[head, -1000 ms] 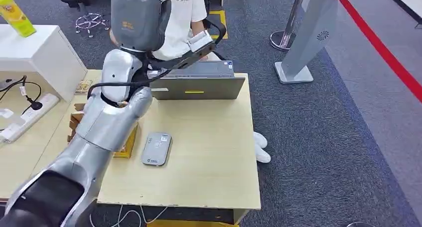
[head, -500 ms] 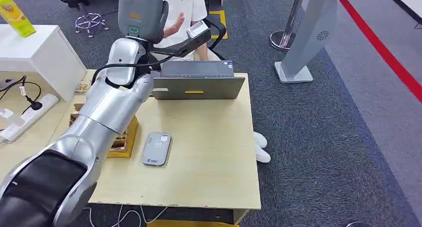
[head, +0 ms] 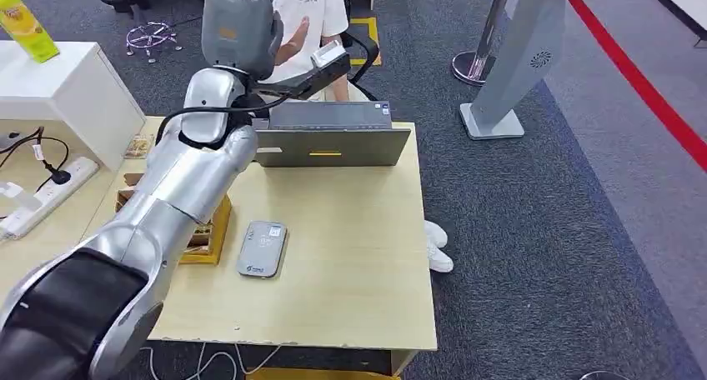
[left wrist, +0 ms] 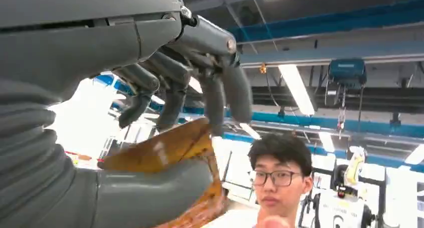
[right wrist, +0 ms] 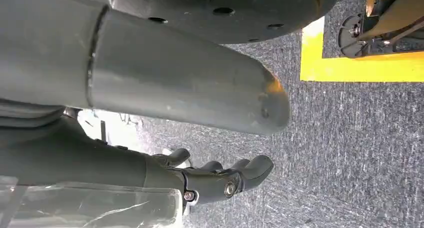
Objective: Pass the card to the sensor for recognition and then transmit it.
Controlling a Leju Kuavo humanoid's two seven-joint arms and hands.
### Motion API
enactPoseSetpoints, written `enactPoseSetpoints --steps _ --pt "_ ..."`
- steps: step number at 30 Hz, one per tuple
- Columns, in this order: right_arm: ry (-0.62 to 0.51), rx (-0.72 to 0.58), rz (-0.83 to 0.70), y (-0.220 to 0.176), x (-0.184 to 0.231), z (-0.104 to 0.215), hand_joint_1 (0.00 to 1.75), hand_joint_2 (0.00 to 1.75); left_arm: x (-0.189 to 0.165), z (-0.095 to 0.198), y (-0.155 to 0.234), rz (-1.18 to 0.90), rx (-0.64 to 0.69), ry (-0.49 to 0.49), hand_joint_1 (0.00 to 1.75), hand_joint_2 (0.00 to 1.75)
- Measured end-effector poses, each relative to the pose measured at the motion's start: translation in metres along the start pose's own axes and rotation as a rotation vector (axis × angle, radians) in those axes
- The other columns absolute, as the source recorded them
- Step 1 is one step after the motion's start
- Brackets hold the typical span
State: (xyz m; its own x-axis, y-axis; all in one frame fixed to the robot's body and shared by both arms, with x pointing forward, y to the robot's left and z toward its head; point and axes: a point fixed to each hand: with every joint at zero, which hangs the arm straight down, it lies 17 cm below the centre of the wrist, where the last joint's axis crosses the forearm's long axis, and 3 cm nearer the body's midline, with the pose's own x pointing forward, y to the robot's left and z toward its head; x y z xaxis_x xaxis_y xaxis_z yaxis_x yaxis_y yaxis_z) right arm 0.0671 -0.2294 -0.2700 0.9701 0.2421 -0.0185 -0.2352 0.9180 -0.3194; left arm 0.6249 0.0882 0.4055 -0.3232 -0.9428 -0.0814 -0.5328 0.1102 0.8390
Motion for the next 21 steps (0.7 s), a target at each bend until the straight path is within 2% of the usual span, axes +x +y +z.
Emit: enactPoseSetpoints --steps 17,21 --pt "0.010 0.002 -0.016 0.000 -0.001 0.000 0.00 0.00 -0.004 0.013 -0.026 0.078 -0.057 0.002 0.00 1.75" --pt "0.030 0.004 -0.060 0.001 -0.004 0.000 0.00 0.00 0.004 0.042 -0.049 0.179 -0.082 -0.042 0.00 1.75"
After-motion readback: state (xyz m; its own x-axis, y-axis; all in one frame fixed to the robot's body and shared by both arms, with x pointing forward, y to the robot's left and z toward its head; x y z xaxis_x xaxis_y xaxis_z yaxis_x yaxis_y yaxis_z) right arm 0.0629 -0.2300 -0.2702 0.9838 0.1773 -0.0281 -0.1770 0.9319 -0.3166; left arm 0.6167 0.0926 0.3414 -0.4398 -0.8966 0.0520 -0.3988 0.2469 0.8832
